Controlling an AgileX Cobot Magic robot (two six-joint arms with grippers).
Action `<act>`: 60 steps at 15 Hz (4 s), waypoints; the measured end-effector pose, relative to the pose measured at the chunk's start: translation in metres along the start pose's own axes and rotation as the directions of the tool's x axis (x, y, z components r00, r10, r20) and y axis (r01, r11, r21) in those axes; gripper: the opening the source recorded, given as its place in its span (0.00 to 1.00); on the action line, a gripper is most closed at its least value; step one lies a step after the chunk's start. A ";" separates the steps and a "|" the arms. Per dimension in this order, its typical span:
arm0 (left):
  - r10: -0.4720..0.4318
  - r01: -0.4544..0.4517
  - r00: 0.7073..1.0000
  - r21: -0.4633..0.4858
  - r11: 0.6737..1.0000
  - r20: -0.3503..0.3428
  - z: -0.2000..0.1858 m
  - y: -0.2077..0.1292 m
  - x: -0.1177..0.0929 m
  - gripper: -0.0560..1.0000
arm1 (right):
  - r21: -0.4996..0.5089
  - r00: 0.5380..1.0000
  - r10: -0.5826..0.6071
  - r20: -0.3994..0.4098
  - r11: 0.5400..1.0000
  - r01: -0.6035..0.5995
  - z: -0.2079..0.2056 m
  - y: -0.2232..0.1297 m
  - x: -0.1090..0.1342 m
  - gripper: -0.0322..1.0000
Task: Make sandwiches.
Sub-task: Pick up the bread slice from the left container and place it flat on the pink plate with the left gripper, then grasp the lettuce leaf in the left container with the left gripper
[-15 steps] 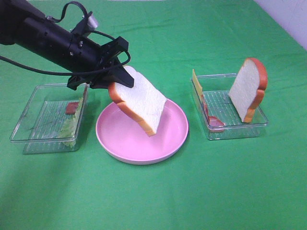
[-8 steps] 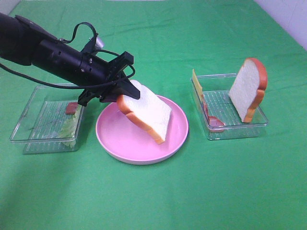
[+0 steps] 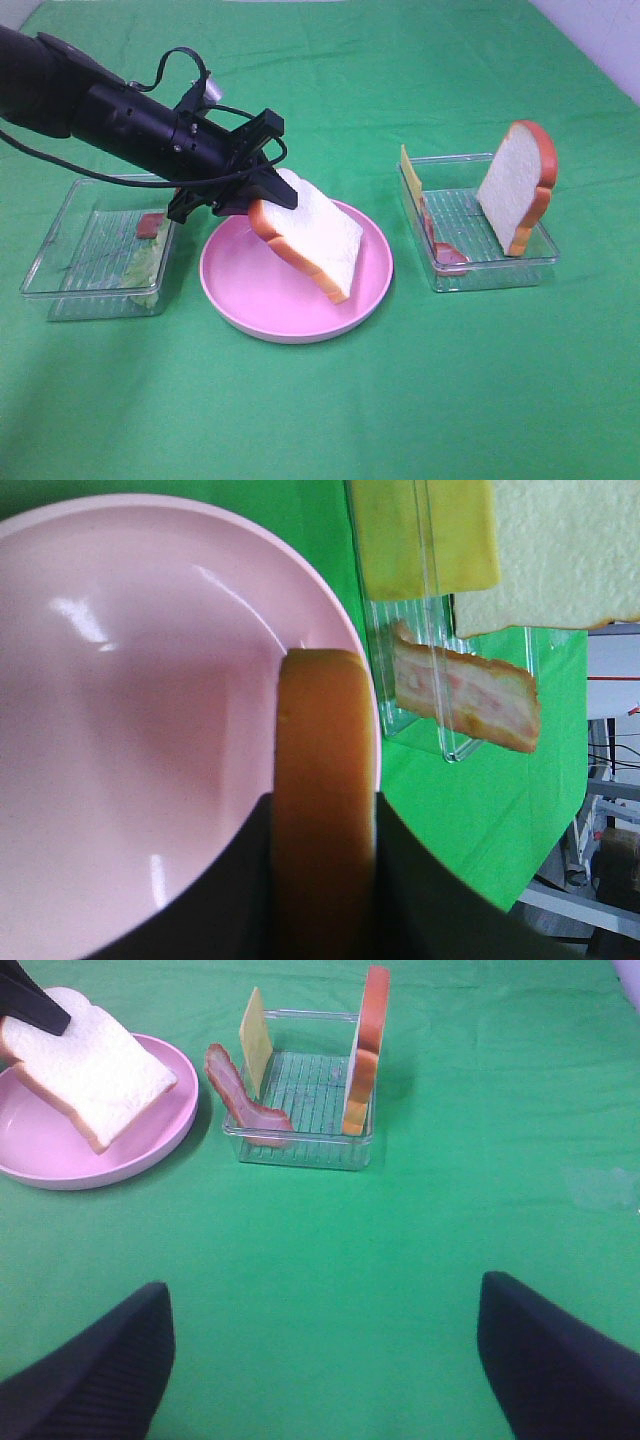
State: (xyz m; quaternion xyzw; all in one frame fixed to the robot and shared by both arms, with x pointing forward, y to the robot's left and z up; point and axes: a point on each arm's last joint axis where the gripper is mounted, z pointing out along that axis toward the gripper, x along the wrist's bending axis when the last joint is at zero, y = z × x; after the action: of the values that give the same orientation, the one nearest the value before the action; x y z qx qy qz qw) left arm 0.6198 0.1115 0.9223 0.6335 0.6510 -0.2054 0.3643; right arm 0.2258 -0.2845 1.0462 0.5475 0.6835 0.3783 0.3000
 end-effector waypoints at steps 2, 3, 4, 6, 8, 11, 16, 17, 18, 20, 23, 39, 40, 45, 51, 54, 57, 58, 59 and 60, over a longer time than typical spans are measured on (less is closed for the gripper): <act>0.001 -0.001 1.000 -0.004 1.000 -0.003 0.000 0.000 0.000 0.26 | 0.000 1.000 0.000 0.000 1.000 0.000 0.000 0.000 0.000 0.79; 0.005 -0.005 1.000 -0.008 1.000 -0.006 0.002 0.000 -0.001 0.26 | 0.000 1.000 0.000 0.000 1.000 0.000 0.000 0.000 0.000 0.79; 0.009 -0.009 1.000 -0.009 1.000 -0.009 0.003 -0.001 -0.003 0.26 | 0.000 1.000 0.000 0.000 1.000 0.000 0.000 0.000 0.000 0.79; 0.024 -0.024 1.000 0.002 1.000 -0.007 0.008 -0.006 -0.008 0.26 | 0.000 1.000 0.000 0.000 1.000 0.000 0.000 0.000 0.000 0.79; 0.029 -0.029 1.000 0.000 1.000 -0.011 0.010 -0.007 -0.010 0.26 | 0.000 1.000 0.000 0.000 1.000 0.000 0.000 0.000 0.000 0.79; 0.032 -0.032 0.999 -0.008 0.999 -0.017 0.011 -0.007 -0.010 0.26 | 0.000 1.000 0.000 0.000 1.000 0.000 0.000 0.000 0.000 0.79; 0.002 -0.002 1.000 -0.002 1.000 -0.021 0.011 -0.008 -0.010 0.31 | 0.000 1.000 0.000 0.000 1.000 0.000 0.000 0.000 0.000 0.79; 0.004 -0.004 1.000 0.001 1.000 -0.024 0.011 -0.008 -0.010 0.39 | 0.000 1.000 0.000 0.000 1.000 0.000 0.000 0.000 0.000 0.79; 0.008 -0.008 1.000 0.003 1.000 -0.026 0.011 -0.008 -0.009 0.49 | 0.000 1.000 0.000 0.000 1.000 0.000 0.000 0.000 0.000 0.79; 0.022 -0.021 0.999 0.007 1.000 -0.032 0.011 -0.008 -0.010 0.61 | 0.000 1.000 0.000 0.000 1.000 0.000 0.000 0.000 0.000 0.79; 0.172 -0.170 0.985 0.033 0.985 -0.035 0.003 0.006 -0.027 0.73 | 0.000 1.000 0.000 0.000 1.000 0.000 0.000 0.000 0.000 0.79; 0.294 -0.215 0.802 0.208 0.954 -0.520 -0.071 0.051 -0.066 0.73 | 0.000 1.000 0.000 0.000 1.000 0.000 0.000 0.000 0.000 0.79; 0.293 -0.214 0.794 0.207 0.955 -0.532 -0.071 0.052 -0.065 0.73 | 0.000 1.000 0.000 0.000 1.000 0.000 0.000 0.000 0.000 0.79; 0.236 -0.159 0.766 0.180 0.971 -0.598 -0.088 0.038 -0.062 0.69 | 0.000 1.000 0.000 0.000 1.000 0.000 0.000 0.000 0.000 0.79; 0.128 -0.001 0.729 0.186 0.983 -0.672 -0.077 0.020 -0.037 0.70 | 0.000 1.000 0.000 0.000 1.000 0.000 0.000 0.000 0.000 0.79; 0.121 0.057 0.711 0.228 0.972 -0.693 -0.054 0.018 -0.016 0.71 | 0.000 1.000 0.000 0.000 1.000 0.000 0.000 0.000 0.000 0.79; 0.119 0.097 0.700 0.259 0.961 -0.705 -0.038 0.016 -0.001 0.71 | 0.000 1.000 0.000 0.000 1.000 0.000 0.000 0.000 0.000 0.79; 0.120 0.103 0.697 0.264 0.959 -0.707 -0.035 0.016 0.002 0.71 | 0.000 1.000 0.000 0.000 1.000 0.000 0.000 0.000 0.000 0.79; 0.120 0.103 0.697 0.264 0.959 -0.707 -0.035 0.016 0.002 0.71 | 0.000 1.000 0.000 0.000 1.000 0.000 0.000 0.000 0.000 0.79; 0.116 0.092 0.704 0.253 0.963 -0.701 -0.034 0.018 0.002 0.68 | 0.000 1.000 0.000 0.000 1.000 0.000 0.000 0.000 0.000 0.79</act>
State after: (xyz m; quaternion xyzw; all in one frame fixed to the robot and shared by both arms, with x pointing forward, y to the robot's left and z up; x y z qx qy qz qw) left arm 0.6298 0.1393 0.9461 0.7110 0.7025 -0.0296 -0.0026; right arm 0.2258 -0.2845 1.0462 0.5475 0.6835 0.3783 0.3000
